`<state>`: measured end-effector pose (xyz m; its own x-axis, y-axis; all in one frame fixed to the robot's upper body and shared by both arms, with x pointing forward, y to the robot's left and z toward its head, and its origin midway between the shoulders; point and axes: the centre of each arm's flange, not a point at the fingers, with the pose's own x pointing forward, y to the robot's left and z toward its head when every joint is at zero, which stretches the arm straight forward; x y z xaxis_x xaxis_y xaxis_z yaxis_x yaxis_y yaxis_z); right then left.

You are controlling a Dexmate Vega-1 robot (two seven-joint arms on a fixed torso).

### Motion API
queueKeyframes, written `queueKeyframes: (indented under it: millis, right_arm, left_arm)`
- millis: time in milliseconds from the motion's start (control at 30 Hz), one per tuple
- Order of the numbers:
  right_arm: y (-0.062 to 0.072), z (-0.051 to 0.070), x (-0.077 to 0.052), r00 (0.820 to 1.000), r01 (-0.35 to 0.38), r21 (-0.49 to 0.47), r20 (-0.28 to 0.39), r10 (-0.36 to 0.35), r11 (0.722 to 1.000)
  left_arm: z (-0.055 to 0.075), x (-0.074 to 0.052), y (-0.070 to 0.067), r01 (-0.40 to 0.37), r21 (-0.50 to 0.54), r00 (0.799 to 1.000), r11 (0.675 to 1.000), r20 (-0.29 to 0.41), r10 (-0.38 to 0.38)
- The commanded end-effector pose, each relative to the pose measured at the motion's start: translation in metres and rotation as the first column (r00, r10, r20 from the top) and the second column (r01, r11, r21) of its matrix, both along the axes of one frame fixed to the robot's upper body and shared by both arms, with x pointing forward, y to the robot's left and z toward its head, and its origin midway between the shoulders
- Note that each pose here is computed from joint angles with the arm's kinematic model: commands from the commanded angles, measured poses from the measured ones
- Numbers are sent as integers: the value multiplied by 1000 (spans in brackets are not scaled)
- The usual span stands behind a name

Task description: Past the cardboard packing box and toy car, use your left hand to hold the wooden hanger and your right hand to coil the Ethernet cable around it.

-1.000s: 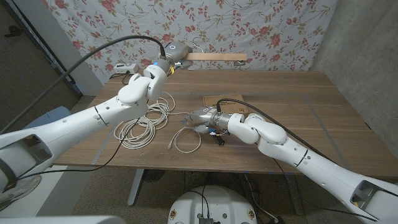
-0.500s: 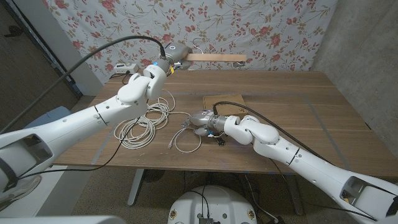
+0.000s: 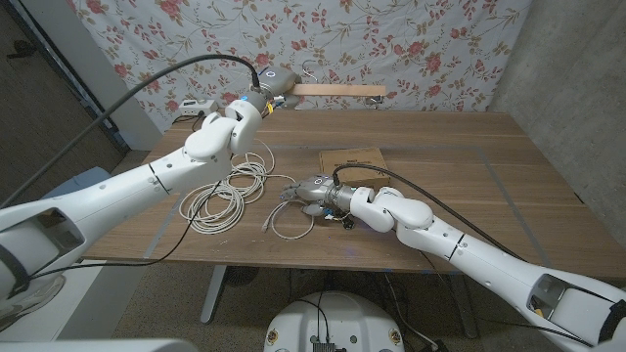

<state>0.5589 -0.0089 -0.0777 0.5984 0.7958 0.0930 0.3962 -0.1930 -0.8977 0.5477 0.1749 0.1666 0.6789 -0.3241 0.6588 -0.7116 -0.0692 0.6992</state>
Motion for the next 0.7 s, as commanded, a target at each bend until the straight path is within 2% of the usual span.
queueKeyframes:
  millis: [33, 100, 300, 700]
  right_arm:
    - [0, -3, -6, 992, -96, 62, 94, 90, 993]
    - [0, -3, -6, 992, -97, 63, 83, 92, 993]
    - [4, -5, -8, 986, -131, 78, 116, 121, 988]
    - [14, -7, 8, 989, -127, 47, 78, 123, 991]
  left_arm:
    - [-1, 2, -1, 5, -2, 1000, 1000, -3, -5]
    - [-1, 1, -1, 6, -4, 1000, 1000, -1, -6]
    - [-2, 0, 1, 5, -8, 1000, 1000, -1, -5]
    - [-2, 2, 5, 3, -15, 1000, 1000, -7, -3]
